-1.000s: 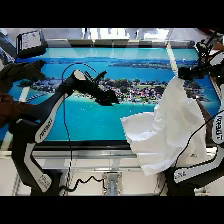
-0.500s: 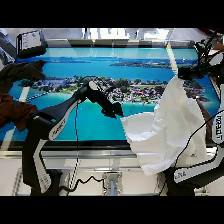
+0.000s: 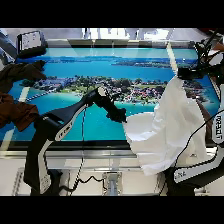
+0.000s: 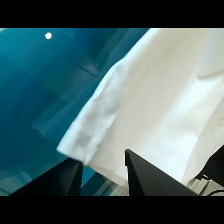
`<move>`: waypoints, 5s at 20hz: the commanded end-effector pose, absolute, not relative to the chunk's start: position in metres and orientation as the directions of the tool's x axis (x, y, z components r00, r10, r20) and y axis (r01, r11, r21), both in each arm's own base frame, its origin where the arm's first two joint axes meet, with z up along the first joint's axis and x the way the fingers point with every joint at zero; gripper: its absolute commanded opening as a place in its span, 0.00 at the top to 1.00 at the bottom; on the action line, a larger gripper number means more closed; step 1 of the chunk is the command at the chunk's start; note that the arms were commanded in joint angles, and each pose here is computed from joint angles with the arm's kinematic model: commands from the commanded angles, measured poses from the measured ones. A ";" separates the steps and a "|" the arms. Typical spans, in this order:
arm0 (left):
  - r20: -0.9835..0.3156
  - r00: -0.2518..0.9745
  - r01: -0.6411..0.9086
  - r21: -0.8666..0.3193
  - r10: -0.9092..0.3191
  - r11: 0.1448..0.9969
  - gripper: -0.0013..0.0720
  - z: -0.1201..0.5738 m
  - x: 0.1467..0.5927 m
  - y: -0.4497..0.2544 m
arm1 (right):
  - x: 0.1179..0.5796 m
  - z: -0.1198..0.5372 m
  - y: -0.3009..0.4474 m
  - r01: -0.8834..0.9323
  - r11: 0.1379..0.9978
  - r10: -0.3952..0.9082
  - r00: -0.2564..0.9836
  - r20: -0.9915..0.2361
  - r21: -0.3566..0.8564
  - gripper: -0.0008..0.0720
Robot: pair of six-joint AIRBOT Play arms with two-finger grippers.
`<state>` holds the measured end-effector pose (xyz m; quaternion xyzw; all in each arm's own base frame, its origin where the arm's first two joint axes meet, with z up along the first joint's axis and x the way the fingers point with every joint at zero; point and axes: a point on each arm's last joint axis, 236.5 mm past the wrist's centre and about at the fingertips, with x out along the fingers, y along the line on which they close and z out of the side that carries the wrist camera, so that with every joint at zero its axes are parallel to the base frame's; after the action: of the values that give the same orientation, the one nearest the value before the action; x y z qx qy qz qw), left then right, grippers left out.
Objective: Fold the shirts.
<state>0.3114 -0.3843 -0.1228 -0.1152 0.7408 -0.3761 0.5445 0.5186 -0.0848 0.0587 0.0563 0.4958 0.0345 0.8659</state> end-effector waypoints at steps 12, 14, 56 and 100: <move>-0.668 -0.141 0.390 -0.716 -0.730 0.579 0.96 -0.070 0.385 -0.423 | 0.521 0.062 -0.074 -0.025 0.985 0.160 0.514 -0.843 0.172 0.95; -0.636 -0.034 0.459 -0.695 -0.771 0.554 0.96 -0.021 0.431 -0.416 | 0.525 0.070 -0.067 -0.067 0.981 0.190 0.540 -0.820 0.184 0.95; -0.706 0.647 0.293 -0.117 -0.287 0.949 0.96 0.238 0.407 -0.043 | 0.431 0.241 -0.025 -0.136 0.966 -0.081 0.646 -0.759 -0.219 0.95; -0.775 0.233 -0.082 -0.617 -0.587 0.783 0.96 -0.092 0.488 -0.049 | 0.483 -0.099 -0.012 0.166 0.750 0.585 0.286 -0.759 0.641 0.95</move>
<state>0.4842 -0.0472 -0.0831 -0.2472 0.5945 -0.1856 0.7423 0.4881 -0.0172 -0.0808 0.2769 0.5724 0.1566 0.7558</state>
